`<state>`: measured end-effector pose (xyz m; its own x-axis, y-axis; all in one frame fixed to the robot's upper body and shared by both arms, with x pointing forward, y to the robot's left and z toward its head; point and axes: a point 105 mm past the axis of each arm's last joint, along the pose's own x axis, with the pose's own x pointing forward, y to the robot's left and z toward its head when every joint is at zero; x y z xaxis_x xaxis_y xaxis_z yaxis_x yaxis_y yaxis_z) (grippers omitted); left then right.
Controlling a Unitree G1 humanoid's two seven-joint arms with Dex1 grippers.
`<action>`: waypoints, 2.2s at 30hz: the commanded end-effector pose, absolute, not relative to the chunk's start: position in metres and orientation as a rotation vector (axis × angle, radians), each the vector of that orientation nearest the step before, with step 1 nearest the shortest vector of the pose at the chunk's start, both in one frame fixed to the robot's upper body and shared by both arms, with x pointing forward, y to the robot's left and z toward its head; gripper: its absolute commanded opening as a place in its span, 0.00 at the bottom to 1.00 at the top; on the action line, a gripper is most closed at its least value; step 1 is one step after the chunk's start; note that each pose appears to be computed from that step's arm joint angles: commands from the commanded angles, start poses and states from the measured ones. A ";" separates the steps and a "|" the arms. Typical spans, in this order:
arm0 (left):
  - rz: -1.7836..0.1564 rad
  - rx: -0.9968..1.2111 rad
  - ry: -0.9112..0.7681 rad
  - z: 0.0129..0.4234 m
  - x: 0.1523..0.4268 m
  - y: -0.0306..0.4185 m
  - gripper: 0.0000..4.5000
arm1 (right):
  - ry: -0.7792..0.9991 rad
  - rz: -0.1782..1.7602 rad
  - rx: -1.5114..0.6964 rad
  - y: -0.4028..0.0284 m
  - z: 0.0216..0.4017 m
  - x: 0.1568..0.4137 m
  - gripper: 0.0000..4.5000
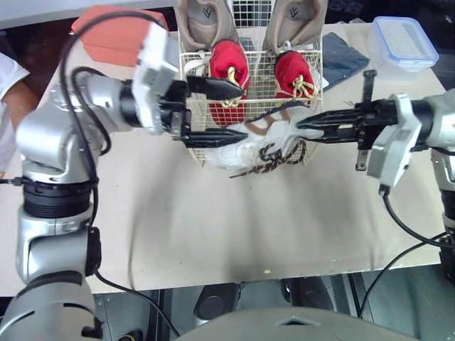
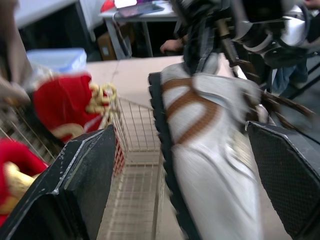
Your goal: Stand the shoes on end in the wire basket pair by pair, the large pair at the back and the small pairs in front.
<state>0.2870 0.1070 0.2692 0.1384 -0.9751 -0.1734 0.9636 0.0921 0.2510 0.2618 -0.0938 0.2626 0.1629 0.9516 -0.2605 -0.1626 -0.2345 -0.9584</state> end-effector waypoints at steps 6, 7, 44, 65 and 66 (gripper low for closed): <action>-1.458 0.351 0.069 0.255 0.287 0.093 1.00 | -1.090 1.220 -1.499 -0.084 0.278 0.256 0.00; -1.470 0.344 0.082 0.254 0.286 0.092 1.00 | -1.108 1.211 -1.503 -0.083 0.279 0.255 0.00; -1.390 0.147 -0.278 0.271 0.298 0.083 0.13 | -0.261 1.160 0.179 -0.083 0.275 0.261 0.53; -1.282 0.196 -0.248 0.274 0.299 0.118 0.99 | -0.455 0.812 0.096 -0.099 0.306 0.273 0.00; -1.285 0.201 -0.244 0.273 0.298 0.119 0.99 | -0.450 0.793 0.082 -0.100 0.305 0.272 0.00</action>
